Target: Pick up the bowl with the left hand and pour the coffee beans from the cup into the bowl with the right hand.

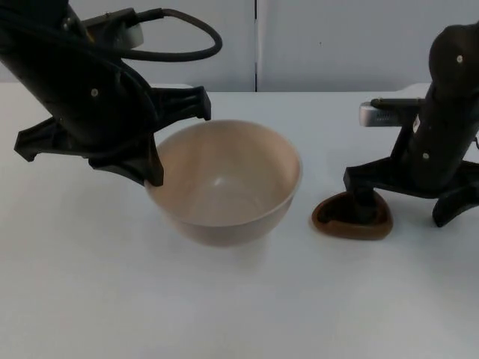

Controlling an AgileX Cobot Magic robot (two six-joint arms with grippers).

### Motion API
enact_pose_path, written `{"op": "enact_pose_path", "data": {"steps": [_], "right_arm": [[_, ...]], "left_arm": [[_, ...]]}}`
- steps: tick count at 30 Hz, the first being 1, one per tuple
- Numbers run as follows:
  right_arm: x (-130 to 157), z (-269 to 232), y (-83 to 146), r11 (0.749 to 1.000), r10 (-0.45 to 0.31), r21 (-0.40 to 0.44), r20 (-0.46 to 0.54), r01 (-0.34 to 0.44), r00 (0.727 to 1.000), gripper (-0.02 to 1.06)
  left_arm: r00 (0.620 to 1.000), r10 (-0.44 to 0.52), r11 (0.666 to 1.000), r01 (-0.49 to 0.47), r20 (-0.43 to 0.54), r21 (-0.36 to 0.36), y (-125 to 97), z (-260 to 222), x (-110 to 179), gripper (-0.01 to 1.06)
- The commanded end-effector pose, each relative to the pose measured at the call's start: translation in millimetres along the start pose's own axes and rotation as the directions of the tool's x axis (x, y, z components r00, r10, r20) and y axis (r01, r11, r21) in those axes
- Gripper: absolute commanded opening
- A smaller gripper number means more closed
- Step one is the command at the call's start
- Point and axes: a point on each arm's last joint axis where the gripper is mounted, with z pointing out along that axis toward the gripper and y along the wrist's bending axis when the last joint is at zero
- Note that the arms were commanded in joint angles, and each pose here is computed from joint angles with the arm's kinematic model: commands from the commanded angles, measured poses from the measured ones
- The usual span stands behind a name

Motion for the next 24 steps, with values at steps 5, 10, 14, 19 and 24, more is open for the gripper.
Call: {"op": "enact_pose_path", "data": {"steps": [5,10,14,19,24], "right_arm": [[-3.2,0.9,4.3,1.000,-0.001,-0.026,0.063,0.002,0.998,0.95],[-3.8,0.8,4.1,1.000,-0.006,-0.024,0.070,0.008,0.998,0.94],[-3.7,0.9,4.1,1.000,-0.006,-0.023,0.068,0.008,0.998,0.90],[-3.4,0.9,4.0,1.000,-0.006,-0.022,0.065,0.008,0.998,0.87],[-3.2,0.9,3.9,1.000,-0.006,-0.022,0.063,0.008,0.998,0.82]], "left_arm": [[1.000,-0.019,1.000,0.019,0.006,0.009,0.0,-2.1,-0.4,0.00],[1.000,-0.019,1.000,0.019,0.006,0.009,0.0,-2.1,-0.4,0.00],[1.000,-0.019,1.000,0.019,0.006,0.009,0.0,-2.1,-0.4,0.00],[1.000,-0.023,1.000,0.023,0.005,0.011,-0.2,-2.1,-0.3,0.00],[1.000,-0.023,1.000,0.023,0.005,0.011,-0.2,-2.1,-0.3,0.00]]}}
